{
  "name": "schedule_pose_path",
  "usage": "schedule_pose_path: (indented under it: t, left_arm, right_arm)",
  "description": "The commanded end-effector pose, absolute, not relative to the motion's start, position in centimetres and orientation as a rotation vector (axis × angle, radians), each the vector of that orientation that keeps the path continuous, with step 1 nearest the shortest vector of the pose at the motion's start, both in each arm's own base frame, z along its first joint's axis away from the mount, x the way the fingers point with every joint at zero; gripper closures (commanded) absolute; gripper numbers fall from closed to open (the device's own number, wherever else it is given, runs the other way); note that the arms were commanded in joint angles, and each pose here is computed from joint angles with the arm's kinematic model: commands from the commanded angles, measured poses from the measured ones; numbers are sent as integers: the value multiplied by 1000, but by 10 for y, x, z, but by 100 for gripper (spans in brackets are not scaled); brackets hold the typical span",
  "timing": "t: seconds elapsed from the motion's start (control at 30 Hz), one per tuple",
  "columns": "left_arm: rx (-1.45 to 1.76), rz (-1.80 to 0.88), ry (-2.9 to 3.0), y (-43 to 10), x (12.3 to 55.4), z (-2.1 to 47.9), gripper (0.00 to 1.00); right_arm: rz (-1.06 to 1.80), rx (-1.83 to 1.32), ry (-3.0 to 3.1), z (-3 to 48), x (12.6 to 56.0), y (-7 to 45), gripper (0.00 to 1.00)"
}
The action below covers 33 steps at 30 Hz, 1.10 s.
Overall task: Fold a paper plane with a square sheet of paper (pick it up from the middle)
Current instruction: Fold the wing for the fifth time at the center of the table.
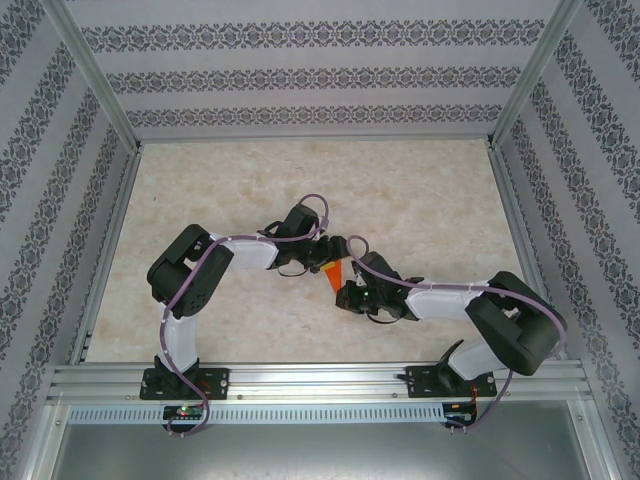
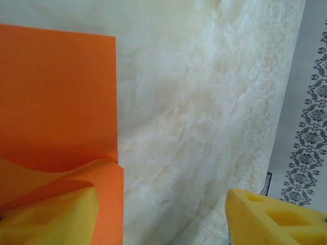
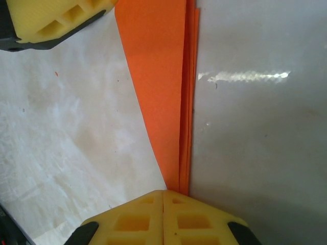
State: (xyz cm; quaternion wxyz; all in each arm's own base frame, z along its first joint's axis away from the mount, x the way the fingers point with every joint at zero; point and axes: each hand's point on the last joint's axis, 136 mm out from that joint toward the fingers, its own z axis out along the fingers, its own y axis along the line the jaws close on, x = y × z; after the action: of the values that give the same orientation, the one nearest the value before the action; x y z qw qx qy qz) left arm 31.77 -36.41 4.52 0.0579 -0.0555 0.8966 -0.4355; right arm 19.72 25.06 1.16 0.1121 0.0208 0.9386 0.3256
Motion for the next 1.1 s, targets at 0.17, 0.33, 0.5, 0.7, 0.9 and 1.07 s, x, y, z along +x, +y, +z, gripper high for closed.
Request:
schedule_pose_path:
  t: [0.17, 0.33, 0.5, 0.7, 0.9, 1.07]
  left_arm:
    - [-220, -1171, 2858, -349, 302, 4, 33]
    - [-218, -1181, 2852, -351, 303, 6, 33]
    - [-209, -1187, 2850, -352, 304, 8, 33]
    - [-208, -1192, 2853, -352, 303, 8, 33]
    - [-196, -1192, 2857, -353, 302, 8, 32]
    - [-207, -1192, 2852, -353, 303, 9, 33]
  right_arm:
    - [938, 68, 2748, 25, 182, 234, 93]
    - [1023, 69, 2579, 67, 215, 248, 91]
    - [1075, 99, 2501, 76, 237, 263, 90]
    - [1095, 138, 2516, 61, 247, 277, 93]
    - [1059, 158, 2501, 49, 252, 273, 95]
    - [1008, 288, 2563, 22, 252, 260, 96]
